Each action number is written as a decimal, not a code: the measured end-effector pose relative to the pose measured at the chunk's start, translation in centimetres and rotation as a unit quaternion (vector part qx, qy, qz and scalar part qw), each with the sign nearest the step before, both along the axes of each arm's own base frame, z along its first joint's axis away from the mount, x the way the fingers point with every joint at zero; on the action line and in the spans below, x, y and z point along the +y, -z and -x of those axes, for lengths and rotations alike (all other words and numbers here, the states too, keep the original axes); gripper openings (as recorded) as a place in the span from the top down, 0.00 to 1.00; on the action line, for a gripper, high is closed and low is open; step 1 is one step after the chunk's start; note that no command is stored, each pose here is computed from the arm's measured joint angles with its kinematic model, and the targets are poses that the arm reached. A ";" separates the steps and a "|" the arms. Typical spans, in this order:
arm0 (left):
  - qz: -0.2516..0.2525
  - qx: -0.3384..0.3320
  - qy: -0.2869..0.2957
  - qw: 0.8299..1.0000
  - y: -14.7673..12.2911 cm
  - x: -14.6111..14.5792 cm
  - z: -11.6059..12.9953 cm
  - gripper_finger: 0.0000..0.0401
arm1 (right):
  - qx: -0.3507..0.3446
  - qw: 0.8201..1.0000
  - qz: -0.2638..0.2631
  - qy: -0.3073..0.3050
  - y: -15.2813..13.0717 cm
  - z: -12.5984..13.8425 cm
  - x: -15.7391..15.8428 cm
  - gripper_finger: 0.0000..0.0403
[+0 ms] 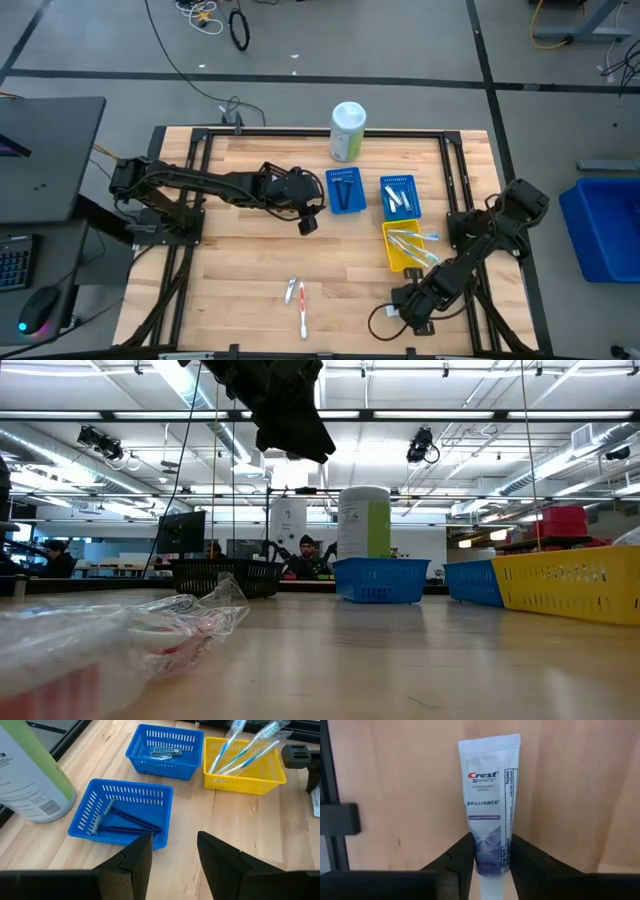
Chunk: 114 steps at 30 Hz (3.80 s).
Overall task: Pick & Place Travel size toiletries
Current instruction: Put the toothpaste into the black basket
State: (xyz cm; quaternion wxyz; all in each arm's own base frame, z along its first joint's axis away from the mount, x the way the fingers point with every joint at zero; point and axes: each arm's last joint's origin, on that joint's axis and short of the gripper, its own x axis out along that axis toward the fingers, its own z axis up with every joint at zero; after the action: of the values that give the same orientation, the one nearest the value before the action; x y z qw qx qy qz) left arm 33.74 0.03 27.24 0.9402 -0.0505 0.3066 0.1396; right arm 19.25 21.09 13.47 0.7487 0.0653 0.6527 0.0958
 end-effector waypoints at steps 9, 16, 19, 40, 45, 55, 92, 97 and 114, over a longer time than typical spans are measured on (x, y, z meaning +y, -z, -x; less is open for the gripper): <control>0.083 -0.027 -0.052 0.995 -0.1 -0.2 -0.1 0.59 | -0.166 0.985 0.053 0.010 -4.2 -4.4 0.7 0.71; 0.179 -0.036 -0.059 0.981 0.0 -0.8 -0.1 0.59 | -0.284 0.920 0.268 0.030 -5.6 -6.6 -2.0 0.71; 0.174 -0.038 -0.054 0.983 -0.1 -1.3 -0.1 0.59 | -0.297 0.896 0.321 0.078 -5.7 -7.8 -4.0 0.71; 0.169 -0.065 -0.125 0.975 -0.2 -1.8 -0.1 0.59 | -0.320 0.851 0.371 0.189 -7.0 -13.6 -13.2 0.71; 0.165 -0.065 -0.129 0.976 -0.2 -1.7 0.0 0.59 | -0.339 0.846 0.365 0.191 -7.3 -14.1 -13.2 0.71; 0.135 -0.056 -0.101 0.984 -0.2 -1.8 -0.1 0.68 | -0.374 0.832 0.368 0.181 -8.2 -14.9 -13.4 0.72; 0.028 0.199 -0.406 0.891 3.1 5.9 6.2 0.96 | -0.311 0.865 0.306 0.249 -6.8 -13.9 -14.5 0.46; 0.034 0.187 -0.426 0.884 4.4 6.0 6.5 0.98 | -0.311 0.865 0.305 0.249 -6.8 -13.9 -14.5 0.47; 0.036 0.152 -0.385 0.910 7.5 6.0 6.2 0.82 | -0.312 0.865 0.304 0.249 -6.8 -14.0 -14.5 0.48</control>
State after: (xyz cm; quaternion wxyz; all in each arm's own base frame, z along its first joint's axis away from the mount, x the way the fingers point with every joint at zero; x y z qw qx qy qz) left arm 27.55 6.01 19.77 0.7531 -0.1764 0.4071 0.4859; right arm 33.21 6.61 20.27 0.8949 -0.0387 0.3439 -0.2818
